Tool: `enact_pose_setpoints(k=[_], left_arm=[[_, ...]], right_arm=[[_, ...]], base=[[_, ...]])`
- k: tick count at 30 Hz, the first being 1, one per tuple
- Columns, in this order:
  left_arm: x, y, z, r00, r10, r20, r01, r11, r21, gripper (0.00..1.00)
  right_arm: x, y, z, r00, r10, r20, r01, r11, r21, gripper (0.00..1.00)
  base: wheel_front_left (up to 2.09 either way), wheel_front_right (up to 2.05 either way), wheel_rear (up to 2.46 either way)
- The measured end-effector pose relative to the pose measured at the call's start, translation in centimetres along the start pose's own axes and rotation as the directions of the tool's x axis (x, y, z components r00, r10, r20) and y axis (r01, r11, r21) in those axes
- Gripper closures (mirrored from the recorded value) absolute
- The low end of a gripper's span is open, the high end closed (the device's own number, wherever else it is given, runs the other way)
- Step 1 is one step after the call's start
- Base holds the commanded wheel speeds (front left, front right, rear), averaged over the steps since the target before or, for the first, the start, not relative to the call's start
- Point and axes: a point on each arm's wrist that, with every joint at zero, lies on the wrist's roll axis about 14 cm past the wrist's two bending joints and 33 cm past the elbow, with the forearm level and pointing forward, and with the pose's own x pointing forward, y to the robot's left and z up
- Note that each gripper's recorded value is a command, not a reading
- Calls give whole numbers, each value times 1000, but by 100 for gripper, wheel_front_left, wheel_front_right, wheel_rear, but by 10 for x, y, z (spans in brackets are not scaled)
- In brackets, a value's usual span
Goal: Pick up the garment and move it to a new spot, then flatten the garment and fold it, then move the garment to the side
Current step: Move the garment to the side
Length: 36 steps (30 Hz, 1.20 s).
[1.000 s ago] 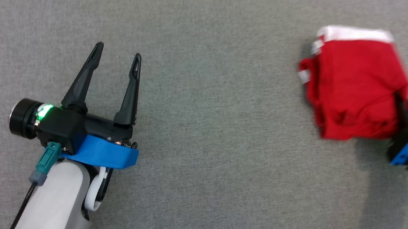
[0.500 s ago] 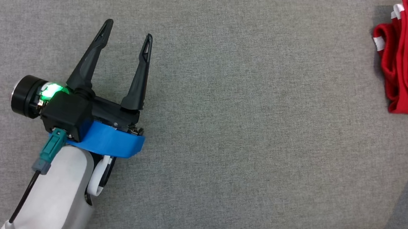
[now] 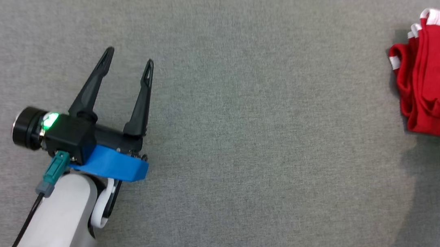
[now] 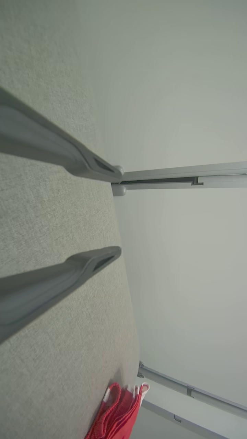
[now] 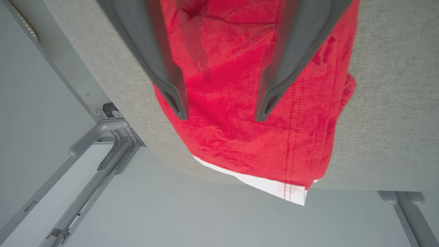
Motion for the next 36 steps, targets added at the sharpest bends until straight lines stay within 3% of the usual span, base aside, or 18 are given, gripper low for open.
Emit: enact_pose_setpoints(k=[10, 19, 27, 36], left_arm=[[-49, 15, 29, 993, 116, 8, -116, 993, 14, 0], [-104, 51, 46, 958, 285, 18, -285, 958, 28, 0], [-142, 58, 48, 942, 336, 12, -336, 941, 39, 0], [-164, 44, 41, 951, 309, -19, -308, 951, 41, 0]], right_arm=[[-62, 84, 39, 966, 166, 196, -188, 978, 95, 0], [-109, 150, 71, 910, 300, 287, -351, 925, 144, 0], [-145, 157, 75, 899, 329, 290, -384, 909, 160, 0], [-180, 144, 72, 905, 319, 281, -370, 916, 154, 0]], base=[[0, 0, 0], [0, 0, 0], [0, 0, 0], [0, 0, 0]])
